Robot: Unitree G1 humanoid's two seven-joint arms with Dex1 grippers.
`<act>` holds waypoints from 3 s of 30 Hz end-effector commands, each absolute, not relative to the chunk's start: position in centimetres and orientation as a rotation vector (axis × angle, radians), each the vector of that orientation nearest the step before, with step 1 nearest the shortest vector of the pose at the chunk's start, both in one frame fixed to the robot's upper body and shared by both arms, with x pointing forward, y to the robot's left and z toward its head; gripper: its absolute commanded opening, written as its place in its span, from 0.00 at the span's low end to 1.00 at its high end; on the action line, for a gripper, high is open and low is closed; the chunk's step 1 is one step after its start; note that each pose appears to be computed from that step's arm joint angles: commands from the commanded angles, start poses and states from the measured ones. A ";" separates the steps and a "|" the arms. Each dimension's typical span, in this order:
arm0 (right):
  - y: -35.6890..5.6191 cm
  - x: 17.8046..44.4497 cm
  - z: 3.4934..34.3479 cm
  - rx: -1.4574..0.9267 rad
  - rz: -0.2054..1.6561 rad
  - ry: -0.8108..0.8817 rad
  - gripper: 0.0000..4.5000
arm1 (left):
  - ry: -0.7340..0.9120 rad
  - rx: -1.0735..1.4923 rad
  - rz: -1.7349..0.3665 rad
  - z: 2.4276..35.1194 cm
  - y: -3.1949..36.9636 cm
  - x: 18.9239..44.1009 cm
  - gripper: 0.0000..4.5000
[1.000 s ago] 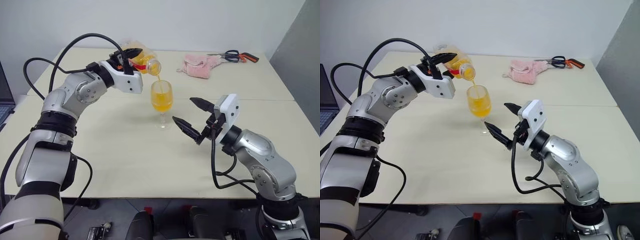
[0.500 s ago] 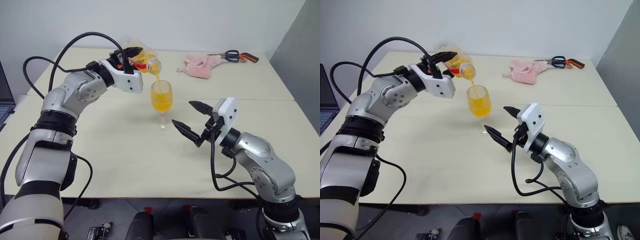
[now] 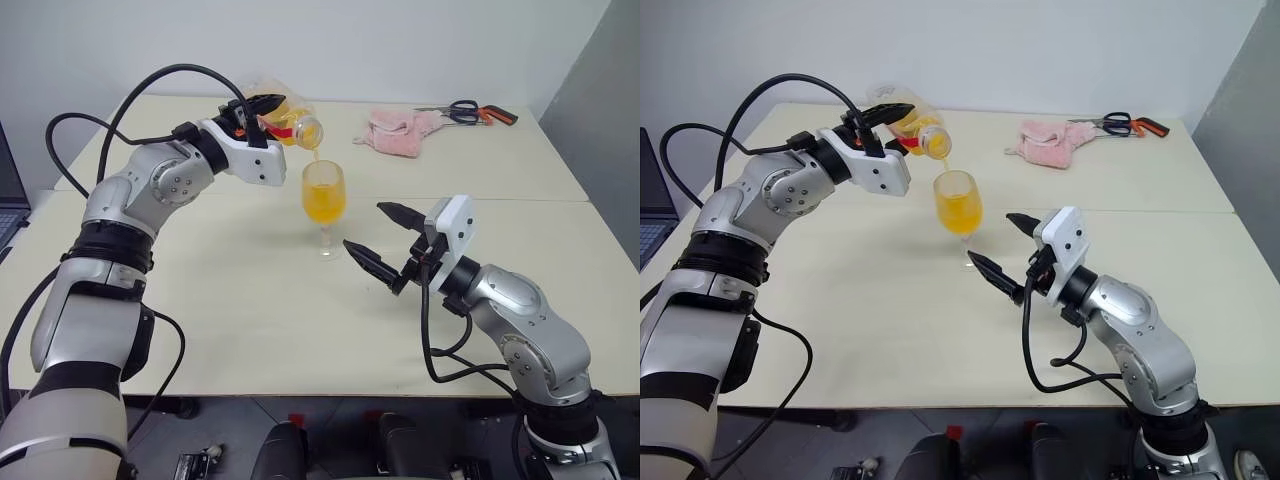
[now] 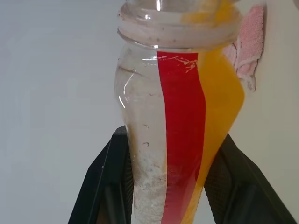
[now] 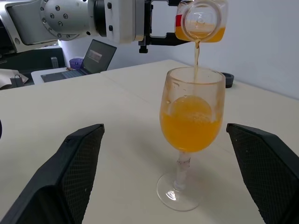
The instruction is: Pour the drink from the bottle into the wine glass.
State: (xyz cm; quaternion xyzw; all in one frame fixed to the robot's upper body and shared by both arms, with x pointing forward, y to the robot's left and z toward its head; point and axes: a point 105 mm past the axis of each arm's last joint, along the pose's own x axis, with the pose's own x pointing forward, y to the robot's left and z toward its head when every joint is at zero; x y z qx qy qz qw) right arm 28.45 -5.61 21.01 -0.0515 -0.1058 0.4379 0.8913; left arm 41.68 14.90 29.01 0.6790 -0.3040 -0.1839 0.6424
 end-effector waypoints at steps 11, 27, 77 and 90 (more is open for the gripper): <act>-5.1 27.7 22.7 -0.119 0.929 -0.294 1.00 | -0.711 1.402 -0.384 30.9 14.5 41.5 0.36; -4.5 26.9 23.0 -0.132 1.015 -0.280 1.00 | -0.511 0.737 -0.319 30.8 17.4 42.5 0.36; -3.0 26.3 21.2 -0.206 1.206 -0.119 1.00 | 0.040 0.081 -0.088 16.3 28.3 37.6 1.00; -3.3 26.4 21.0 -0.207 1.192 -0.118 1.00 | 0.005 0.108 -0.105 16.8 28.1 37.1 1.00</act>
